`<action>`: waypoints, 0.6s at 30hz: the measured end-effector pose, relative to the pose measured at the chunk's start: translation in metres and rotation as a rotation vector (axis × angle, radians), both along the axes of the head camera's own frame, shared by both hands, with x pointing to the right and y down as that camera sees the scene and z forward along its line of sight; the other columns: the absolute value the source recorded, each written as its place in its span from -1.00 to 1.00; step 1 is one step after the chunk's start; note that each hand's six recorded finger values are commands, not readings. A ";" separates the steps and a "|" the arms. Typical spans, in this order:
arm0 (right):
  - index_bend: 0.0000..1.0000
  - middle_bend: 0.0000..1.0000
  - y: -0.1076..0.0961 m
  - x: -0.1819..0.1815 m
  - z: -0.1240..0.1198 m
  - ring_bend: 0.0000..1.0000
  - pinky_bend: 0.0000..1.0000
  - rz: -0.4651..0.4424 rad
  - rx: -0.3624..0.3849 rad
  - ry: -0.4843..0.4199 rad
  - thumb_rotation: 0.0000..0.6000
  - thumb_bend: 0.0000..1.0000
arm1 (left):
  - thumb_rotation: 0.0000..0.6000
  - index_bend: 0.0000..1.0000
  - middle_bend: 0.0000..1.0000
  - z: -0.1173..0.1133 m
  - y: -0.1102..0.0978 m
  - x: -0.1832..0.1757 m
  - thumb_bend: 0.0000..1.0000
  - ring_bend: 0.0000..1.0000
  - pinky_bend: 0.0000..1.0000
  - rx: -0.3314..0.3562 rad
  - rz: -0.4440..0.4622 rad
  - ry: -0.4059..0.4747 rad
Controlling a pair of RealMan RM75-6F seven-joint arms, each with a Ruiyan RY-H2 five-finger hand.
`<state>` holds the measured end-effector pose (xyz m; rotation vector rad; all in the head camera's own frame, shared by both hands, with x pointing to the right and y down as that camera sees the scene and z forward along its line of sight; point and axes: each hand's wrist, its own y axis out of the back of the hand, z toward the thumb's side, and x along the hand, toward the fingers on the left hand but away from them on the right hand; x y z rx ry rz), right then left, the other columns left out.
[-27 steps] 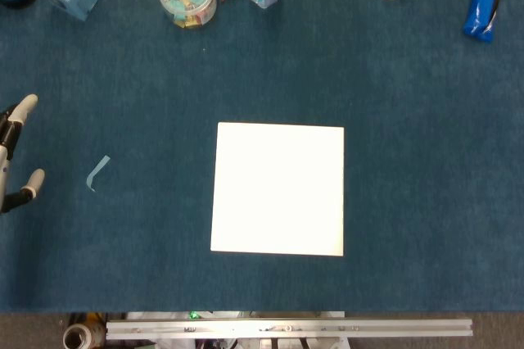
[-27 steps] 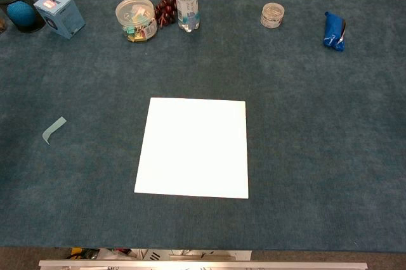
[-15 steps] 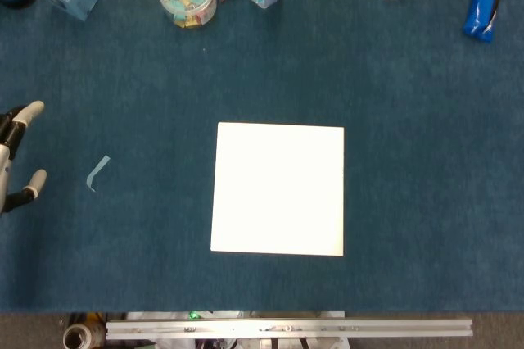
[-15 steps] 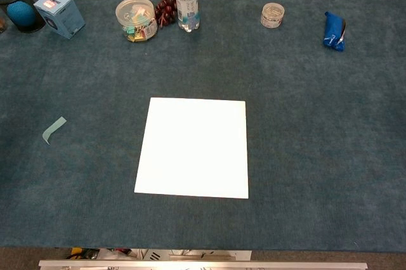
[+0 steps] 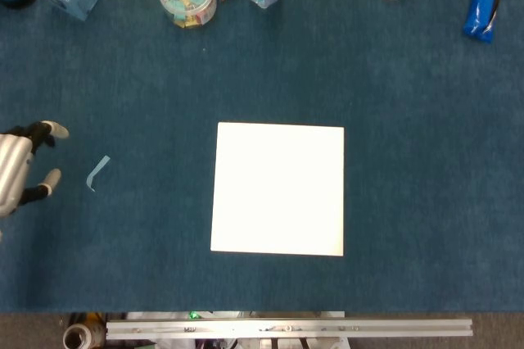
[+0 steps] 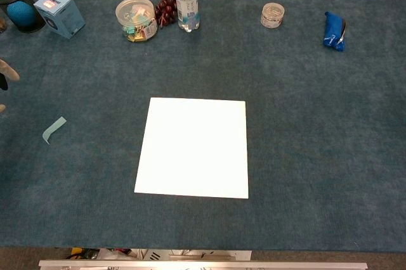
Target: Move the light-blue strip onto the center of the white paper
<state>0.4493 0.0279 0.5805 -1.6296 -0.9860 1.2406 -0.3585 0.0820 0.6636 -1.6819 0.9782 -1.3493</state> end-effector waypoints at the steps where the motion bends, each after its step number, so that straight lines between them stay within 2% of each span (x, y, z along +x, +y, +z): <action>1: -0.82 -0.37 0.000 0.000 0.001 -0.57 -0.62 0.001 -0.003 0.000 1.00 -0.75 | 1.00 -0.26 0.10 0.003 0.000 0.002 -0.46 0.22 0.49 -0.013 0.007 -0.005; 6: -0.82 -0.36 0.003 0.004 0.003 -0.57 -0.61 0.010 -0.015 -0.001 1.00 -0.75 | 1.00 -0.21 0.52 0.018 -0.006 0.013 -0.46 0.61 0.74 -0.047 0.038 -0.026; 10: -0.82 -0.35 0.005 0.007 0.006 -0.56 -0.61 0.019 -0.025 0.000 1.00 -0.75 | 1.00 -0.18 0.77 0.025 -0.010 0.020 -0.46 0.84 0.95 -0.049 0.047 -0.036; 13: -0.82 -0.35 0.006 0.009 0.006 -0.56 -0.61 0.022 -0.029 0.000 1.00 -0.75 | 1.00 -0.13 0.89 0.032 -0.013 0.026 -0.46 0.95 1.00 -0.063 0.053 -0.049; 18: -0.81 -0.34 0.007 0.013 0.007 -0.55 -0.58 0.030 -0.033 0.002 1.00 -0.75 | 1.00 -0.07 0.99 0.042 -0.016 0.032 -0.46 1.00 1.00 -0.086 0.061 -0.089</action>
